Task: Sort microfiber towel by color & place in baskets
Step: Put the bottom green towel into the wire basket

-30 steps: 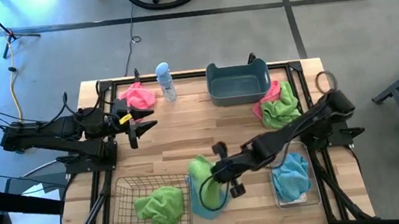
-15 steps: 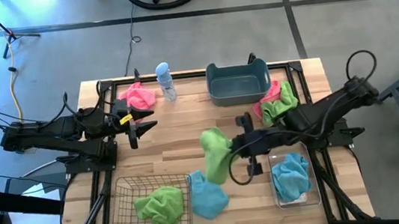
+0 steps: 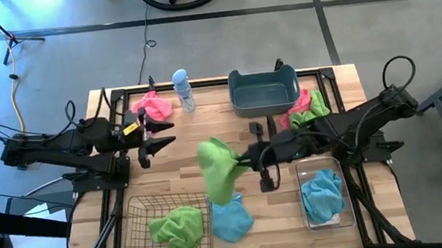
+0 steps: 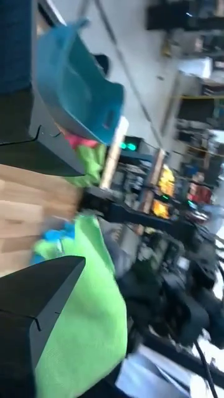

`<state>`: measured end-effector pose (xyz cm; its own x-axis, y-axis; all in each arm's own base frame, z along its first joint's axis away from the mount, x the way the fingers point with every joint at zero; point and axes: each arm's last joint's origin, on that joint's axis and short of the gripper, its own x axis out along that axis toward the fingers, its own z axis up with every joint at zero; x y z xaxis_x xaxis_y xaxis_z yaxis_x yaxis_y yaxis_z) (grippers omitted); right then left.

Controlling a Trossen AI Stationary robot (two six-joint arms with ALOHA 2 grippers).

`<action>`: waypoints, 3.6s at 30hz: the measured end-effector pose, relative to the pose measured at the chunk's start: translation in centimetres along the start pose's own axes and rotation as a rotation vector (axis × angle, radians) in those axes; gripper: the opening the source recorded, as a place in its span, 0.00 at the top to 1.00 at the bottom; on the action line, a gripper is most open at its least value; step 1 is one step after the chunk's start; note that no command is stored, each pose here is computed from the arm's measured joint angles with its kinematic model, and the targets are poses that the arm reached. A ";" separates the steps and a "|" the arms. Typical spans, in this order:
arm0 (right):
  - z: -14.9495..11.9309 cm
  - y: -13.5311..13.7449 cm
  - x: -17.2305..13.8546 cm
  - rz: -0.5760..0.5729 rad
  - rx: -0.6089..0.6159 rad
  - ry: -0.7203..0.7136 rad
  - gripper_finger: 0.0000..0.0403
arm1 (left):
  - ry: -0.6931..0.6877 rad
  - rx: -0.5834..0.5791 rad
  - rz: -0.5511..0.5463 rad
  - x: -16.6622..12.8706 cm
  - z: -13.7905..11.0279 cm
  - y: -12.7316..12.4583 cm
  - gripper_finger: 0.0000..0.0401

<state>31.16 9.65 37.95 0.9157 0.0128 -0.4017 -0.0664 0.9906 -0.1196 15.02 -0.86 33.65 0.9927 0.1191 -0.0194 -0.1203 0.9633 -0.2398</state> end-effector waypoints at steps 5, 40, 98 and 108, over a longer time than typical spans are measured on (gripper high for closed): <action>0.5 -1.8 0.4 -0.051 -0.004 -0.047 1.00 | -0.064 0.019 -0.092 1.4 0.3 -1.2 0.48; 0.7 -2.4 1.8 0.000 0.000 -0.097 1.00 | 0.128 0.253 -0.237 11.4 0.4 -5.7 0.32; -4.1 -5.0 -6.6 -0.531 0.292 0.378 0.44 | 0.673 -0.160 -0.205 -1.3 -4.4 -12.3 1.00; -4.1 -5.0 -6.6 -0.548 0.364 0.357 0.44 | 0.834 -0.524 0.006 -2.4 -6.6 -16.6 1.00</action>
<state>23.83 4.08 37.51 0.5913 -0.4789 -0.6488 0.5546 0.8256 -0.1040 14.70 -18.73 31.29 0.7051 -0.2780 -0.6523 -0.3058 0.7107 -0.6335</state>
